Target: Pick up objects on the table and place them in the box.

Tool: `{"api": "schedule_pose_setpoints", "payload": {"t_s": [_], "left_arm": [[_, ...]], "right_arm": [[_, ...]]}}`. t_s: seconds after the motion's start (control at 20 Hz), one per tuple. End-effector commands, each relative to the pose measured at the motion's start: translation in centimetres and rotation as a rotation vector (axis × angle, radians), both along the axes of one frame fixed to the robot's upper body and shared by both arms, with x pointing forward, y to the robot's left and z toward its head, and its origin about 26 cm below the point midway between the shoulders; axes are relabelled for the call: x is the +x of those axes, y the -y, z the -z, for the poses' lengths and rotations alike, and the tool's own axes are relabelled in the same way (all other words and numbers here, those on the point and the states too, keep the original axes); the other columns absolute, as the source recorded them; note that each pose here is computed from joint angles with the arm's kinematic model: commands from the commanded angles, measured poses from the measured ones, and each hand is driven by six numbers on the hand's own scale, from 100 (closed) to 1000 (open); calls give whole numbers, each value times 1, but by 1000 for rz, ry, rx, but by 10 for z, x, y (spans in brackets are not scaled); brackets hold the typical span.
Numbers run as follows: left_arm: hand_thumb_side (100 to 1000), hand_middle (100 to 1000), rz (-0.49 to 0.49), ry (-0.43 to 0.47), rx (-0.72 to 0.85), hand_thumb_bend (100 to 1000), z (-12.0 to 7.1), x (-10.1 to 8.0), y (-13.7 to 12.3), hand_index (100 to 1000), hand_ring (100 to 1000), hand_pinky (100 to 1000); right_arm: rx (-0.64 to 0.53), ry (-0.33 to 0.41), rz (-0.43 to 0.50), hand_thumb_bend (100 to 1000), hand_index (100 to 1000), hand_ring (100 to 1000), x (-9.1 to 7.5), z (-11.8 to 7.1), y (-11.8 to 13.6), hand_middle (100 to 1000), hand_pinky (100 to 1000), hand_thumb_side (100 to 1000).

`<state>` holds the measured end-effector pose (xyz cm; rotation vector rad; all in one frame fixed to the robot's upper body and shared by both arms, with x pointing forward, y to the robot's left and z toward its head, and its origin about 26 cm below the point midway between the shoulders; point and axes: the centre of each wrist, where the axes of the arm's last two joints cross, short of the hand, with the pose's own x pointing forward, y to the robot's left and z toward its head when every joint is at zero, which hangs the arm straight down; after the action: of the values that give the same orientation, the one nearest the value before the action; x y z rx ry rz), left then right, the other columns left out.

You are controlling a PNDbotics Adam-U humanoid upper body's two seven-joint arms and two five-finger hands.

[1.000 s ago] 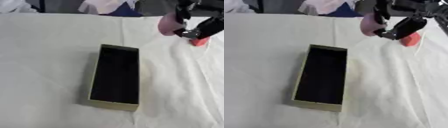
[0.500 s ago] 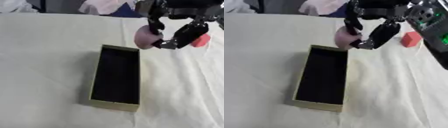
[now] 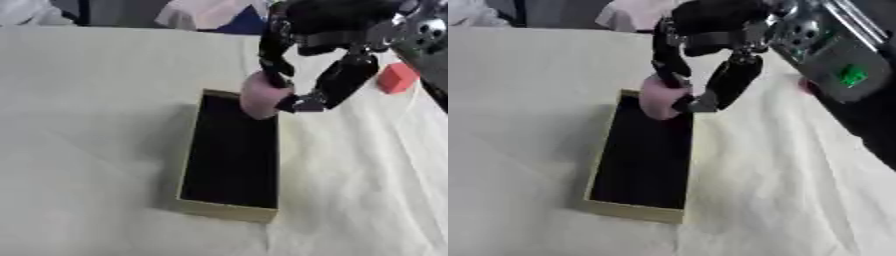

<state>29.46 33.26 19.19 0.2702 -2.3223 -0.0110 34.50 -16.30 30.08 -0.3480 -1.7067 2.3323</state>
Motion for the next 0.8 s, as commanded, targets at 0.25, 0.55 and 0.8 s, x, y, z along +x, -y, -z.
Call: {"api": "schedule_pose_setpoints", "payload": {"t_s": [0.25, 0.55, 0.8], "left_arm": [[1000, 797, 5, 28, 22, 325, -10, -1, -1, 941, 833, 757], [1000, 797, 7, 31, 19, 324, -10, -1, 0, 940, 833, 756], [1000, 798, 11, 34, 16, 324, -11, 0, 2, 940, 833, 756]], "right_arm": [[-86, 9, -8, 125, 562, 540, 7, -3, -4, 418, 686, 100], [-164, -14, 4, 100, 646, 603, 19, 7, -9, 492, 713, 100], [-196, -43, 33, 100, 764, 715, 29, 16, -8, 632, 760, 100]]}}
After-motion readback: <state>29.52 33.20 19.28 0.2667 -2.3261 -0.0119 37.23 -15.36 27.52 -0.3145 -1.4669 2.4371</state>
